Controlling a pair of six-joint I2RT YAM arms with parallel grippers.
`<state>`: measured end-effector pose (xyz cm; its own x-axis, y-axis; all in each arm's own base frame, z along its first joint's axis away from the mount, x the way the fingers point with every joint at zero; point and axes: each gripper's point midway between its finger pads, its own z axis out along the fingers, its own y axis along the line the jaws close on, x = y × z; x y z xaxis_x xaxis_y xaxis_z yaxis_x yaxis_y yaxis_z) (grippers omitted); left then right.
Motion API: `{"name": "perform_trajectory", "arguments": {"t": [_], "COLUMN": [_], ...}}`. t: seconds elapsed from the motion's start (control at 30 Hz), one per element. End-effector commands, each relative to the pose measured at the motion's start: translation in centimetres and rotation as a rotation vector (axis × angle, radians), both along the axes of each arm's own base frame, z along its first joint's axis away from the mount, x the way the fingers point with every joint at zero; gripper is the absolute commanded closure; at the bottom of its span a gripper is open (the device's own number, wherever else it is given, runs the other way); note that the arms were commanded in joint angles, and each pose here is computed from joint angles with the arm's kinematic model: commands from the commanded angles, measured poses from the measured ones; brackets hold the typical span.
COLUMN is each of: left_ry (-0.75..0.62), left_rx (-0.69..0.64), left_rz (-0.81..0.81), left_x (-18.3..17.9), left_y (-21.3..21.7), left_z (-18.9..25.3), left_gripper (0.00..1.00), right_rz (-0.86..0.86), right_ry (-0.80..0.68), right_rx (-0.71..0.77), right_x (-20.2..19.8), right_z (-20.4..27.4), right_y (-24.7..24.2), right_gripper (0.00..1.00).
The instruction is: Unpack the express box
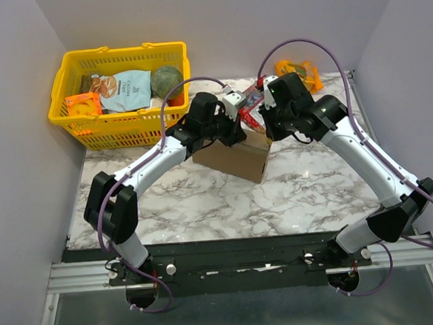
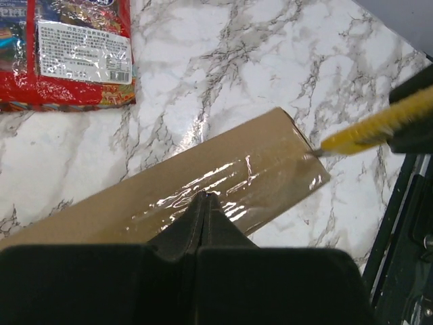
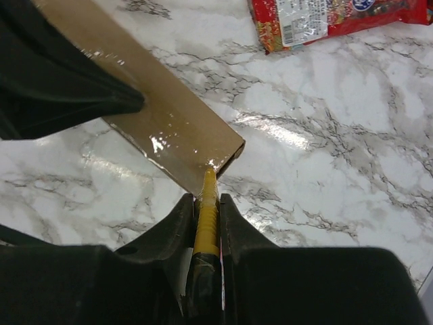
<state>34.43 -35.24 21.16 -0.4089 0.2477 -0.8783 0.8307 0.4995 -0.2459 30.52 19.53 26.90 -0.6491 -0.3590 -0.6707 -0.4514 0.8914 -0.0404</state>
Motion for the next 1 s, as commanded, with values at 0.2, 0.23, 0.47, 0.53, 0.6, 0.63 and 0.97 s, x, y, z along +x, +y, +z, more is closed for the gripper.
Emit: {"name": "perform_trajectory", "arguments": {"t": [0.2,0.23,0.47,0.53,0.6,0.63,0.97], "left_ry": [0.023,0.016,-0.071,-0.150,-0.189,-0.209,-0.235], "left_rx": [0.084,0.066,-0.019,-0.026,-0.014,-0.007,0.009], "left_rz": [0.007,-0.015,0.042,0.066,0.112,0.128,0.264], "left_x": [0.0,-0.2,1.9,2.9,4.3,4.9,12.8], "left_y": [2.0,2.1,6.6,7.7,9.0,9.1,7.5], "left_z": [-2.0,-1.3,4.2,5.9,6.5,7.0,7.4], "left_gripper": [1.00,1.00,1.00,0.88,0.72,0.68,0.57], "right_rz": [0.119,0.125,0.110,0.112,0.113,0.113,0.128], "right_ry": [0.052,0.055,0.041,0.034,0.025,0.019,0.026], "right_rx": [0.097,0.085,0.051,0.042,0.031,0.030,-0.024], "right_x": [-0.1,-0.1,0.3,0.4,0.3,0.4,-1.0], "right_z": [-0.7,-0.9,-1.2,-1.2,-1.3,-1.3,-2.7], "right_y": [4.4,4.4,3.8,3.7,3.4,3.4,1.6], "right_gripper": [1.00,1.00,1.00,1.00,1.00,1.00,1.00]}}
